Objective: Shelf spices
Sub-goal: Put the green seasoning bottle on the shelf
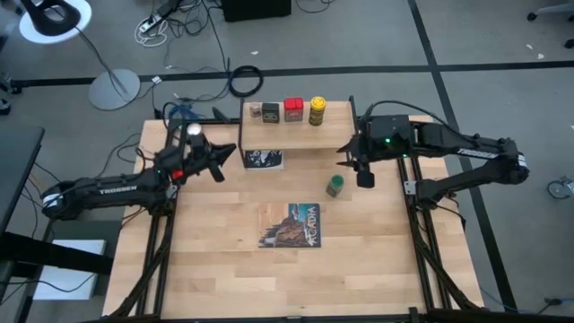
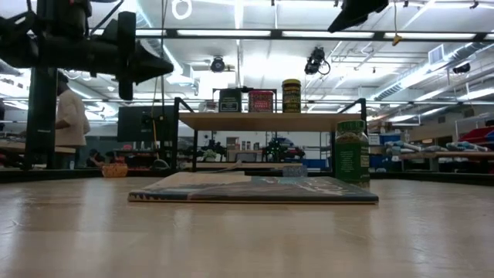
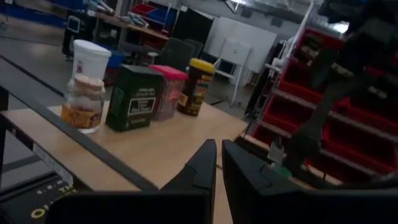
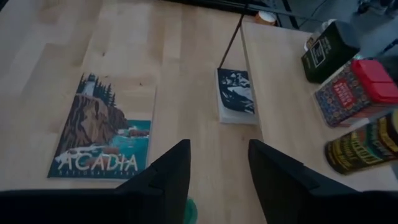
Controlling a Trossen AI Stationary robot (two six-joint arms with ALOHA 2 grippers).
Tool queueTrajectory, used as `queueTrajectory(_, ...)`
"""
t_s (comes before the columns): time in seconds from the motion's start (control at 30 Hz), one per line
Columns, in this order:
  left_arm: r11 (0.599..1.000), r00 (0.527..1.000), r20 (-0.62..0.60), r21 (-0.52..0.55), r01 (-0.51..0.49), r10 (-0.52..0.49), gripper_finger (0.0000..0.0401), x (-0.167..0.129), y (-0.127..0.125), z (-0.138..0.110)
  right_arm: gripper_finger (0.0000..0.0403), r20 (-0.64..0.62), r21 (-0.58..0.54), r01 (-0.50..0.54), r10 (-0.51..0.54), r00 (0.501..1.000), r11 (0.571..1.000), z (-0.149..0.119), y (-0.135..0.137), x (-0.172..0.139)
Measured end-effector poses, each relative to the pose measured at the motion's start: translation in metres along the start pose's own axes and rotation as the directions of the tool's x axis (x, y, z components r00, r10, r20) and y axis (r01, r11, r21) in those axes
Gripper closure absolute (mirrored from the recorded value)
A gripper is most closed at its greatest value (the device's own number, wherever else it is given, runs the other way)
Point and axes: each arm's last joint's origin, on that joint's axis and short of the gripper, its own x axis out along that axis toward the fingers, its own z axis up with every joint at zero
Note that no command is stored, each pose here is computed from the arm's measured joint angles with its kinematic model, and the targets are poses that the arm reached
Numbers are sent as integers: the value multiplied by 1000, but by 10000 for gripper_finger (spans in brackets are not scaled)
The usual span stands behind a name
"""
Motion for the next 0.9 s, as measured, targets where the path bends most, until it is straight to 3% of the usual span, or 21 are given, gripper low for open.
queueTrajectory(0.3,997,996,-82,60,45,-40,371,-6,-1,-20,227,-52,122,28,-21,998,992,4,-2,30)
queueTrajectory(0.5,998,985,-163,16,59,-56,371,-15,0,-44,172,-56,198,30,-20,998,980,4,-1,33)
queueTrajectory(0.67,999,982,-187,-27,24,-29,371,-25,1,-62,120,-99,323,44,-12,995,945,1,0,36)
queueTrajectory(0.9,993,970,-245,106,41,-14,371,-26,0,-69,89,-232,424,163,-67,971,891,-8,0,51)
